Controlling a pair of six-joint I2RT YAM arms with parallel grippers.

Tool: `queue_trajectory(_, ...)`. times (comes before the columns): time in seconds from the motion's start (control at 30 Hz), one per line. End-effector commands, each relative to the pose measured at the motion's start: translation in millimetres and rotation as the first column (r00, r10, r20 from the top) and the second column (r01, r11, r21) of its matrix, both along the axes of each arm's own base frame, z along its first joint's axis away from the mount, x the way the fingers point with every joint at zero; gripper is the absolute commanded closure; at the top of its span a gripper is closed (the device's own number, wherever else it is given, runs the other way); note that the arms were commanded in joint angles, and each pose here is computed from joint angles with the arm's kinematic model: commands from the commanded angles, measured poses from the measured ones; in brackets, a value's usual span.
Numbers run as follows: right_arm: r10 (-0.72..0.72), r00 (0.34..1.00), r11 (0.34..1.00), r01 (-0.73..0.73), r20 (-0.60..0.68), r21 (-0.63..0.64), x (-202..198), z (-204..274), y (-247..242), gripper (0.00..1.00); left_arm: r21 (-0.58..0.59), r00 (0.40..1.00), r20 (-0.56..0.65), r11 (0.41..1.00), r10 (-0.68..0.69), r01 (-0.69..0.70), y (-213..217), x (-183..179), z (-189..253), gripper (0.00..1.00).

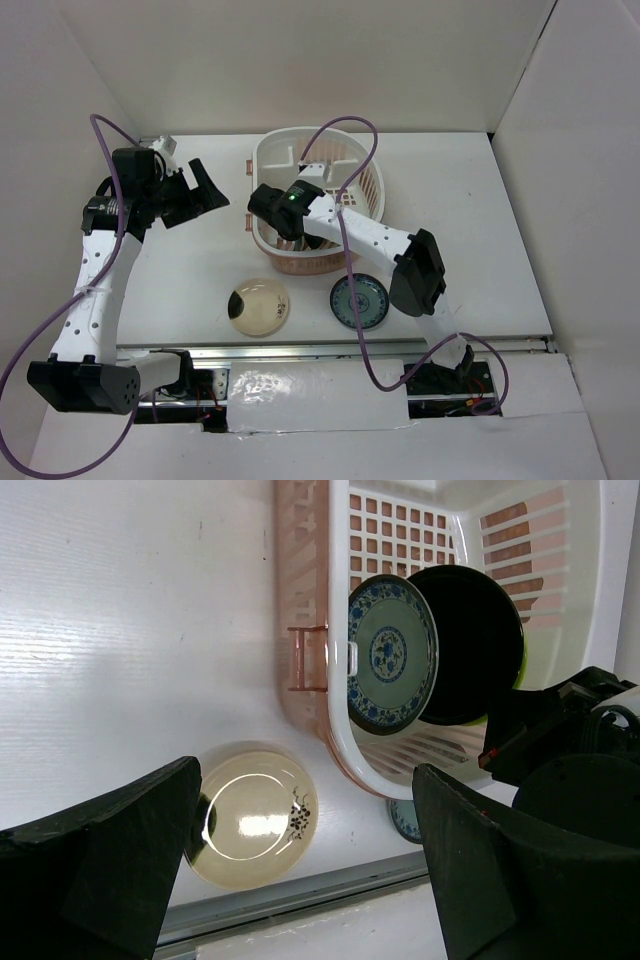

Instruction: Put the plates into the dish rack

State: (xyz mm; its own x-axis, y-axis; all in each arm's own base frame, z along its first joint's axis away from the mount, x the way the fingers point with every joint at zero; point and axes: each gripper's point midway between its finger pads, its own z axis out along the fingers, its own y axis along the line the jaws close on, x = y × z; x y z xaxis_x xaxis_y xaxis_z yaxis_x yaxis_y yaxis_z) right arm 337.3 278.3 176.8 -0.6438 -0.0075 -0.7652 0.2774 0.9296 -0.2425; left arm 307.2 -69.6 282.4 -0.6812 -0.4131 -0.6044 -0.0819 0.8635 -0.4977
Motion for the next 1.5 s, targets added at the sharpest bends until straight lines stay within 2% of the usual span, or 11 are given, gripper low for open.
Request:
queue_trajectory(0.0, -0.02, 0.999, 0.999, 0.019, -0.026, -0.048, -14.2, -4.0, -7.7, 1.0, 0.006, 0.996, 0.085, 1.0, -0.007, 0.006, 1.1, 1.0, 26.6, 0.01)
queue_trajectory(0.53, 0.033, 0.999, 0.999, -0.034, -0.036, -0.016, -21.9, -4.0, 18.1, 0.99, 0.005, 0.996, 0.09, 1.0, -0.007, 0.007, 1.1, 0.6, 28.7, 0.01)
queue_trajectory(0.63, 0.038, 0.999, 0.999, -0.039, -0.038, -0.013, -23.6, -3.7, 19.8, 0.86, 0.009, 0.996, 0.092, 1.0, -0.007, 0.006, 1.7, 0.6, 28.6, 0.01)
queue_trajectory(0.83, 0.037, 0.999, 0.999, -0.038, -0.04, -0.007, -25.4, -3.9, 19.5, 0.7, 0.007, 0.996, 0.092, 1.0, -0.009, 0.009, 1.2, 0.6, 28.4, 0.01)
queue_trajectory(1.13, 0.034, 0.999, 0.999, -0.034, -0.019, 0.008, -28.1, 7.2, 15.2, 0.67, 0.015, 0.996, 0.092, 1.0, -0.001, -0.001, 3.2, 1.1, 28.2, 0.01)
queue_trajectory(1.3, 0.04, 0.999, 0.999, -0.041, 0.007, 0.017, -30.9, 22.1, 9.5, 0.4, 0.005, 0.995, 0.1, 1.0, -0.006, 0.005, 1.0, 0.2, 30.3, 0.01)
queue_trajectory(1.47, 0.045, 0.998, 0.997, -0.048, 0.051, 0.054, -33.4, 46.2, 5.4, 0.38, 0.009, 0.995, 0.102, 1.0, -0.003, 0.002, 1.8, 0.1, 30.5, 0.01)
